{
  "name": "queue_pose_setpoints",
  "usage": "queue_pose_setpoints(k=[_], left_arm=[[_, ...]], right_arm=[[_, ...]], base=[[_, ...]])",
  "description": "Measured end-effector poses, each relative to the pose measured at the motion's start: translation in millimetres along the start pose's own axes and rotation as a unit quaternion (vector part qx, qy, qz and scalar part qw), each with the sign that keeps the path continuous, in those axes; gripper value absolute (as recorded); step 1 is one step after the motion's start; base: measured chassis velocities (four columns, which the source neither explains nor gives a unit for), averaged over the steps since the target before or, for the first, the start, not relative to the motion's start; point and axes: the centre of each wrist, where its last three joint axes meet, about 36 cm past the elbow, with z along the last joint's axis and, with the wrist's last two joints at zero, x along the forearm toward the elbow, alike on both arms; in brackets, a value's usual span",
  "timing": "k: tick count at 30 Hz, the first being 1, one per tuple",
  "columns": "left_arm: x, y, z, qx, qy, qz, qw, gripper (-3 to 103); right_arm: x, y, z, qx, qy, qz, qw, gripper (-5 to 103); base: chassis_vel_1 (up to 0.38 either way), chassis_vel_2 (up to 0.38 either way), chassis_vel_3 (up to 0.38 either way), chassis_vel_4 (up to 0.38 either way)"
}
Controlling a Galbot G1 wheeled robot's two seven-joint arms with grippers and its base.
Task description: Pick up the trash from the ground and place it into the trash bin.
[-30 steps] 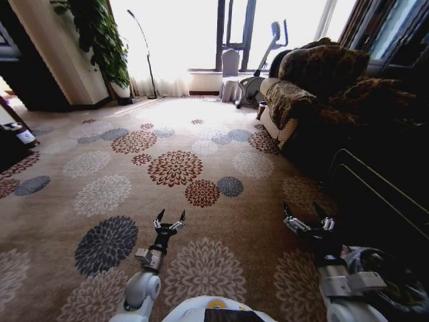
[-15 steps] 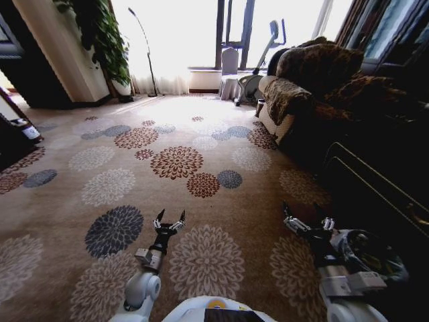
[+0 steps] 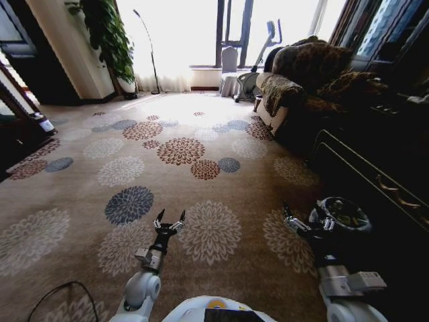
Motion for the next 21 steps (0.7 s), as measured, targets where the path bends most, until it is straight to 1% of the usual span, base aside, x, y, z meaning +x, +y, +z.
queue_pose_setpoints(k=[6,9,14,21], left_arm=[[0.1,0.0,0.0,0.000,0.000,0.000,1.0000,100],[0.2,0.0,0.1,0.000,0.000,0.000,1.0000,100],[-0.1,0.0,0.0,0.000,0.000,0.000,1.0000,100],[-0.2,0.0,-0.1,0.000,0.000,0.000,1.0000,100]], right_arm=[[0.0,0.0,0.0,0.000,0.000,0.000,1.000,100],[0.1,0.0,0.0,0.000,0.000,0.000,1.000,100],[0.0,0.0,0.0,0.000,0.000,0.000,1.000,100],[-0.1,0.0,-0.1,0.000,0.000,0.000,1.000,100]], base=[[0.336,-0.328,-0.332,0.328],[0.169,-0.206,-0.220,0.143],[0.039,-0.055,-0.027,0.040],[-0.019,0.041,0.040,-0.035]])
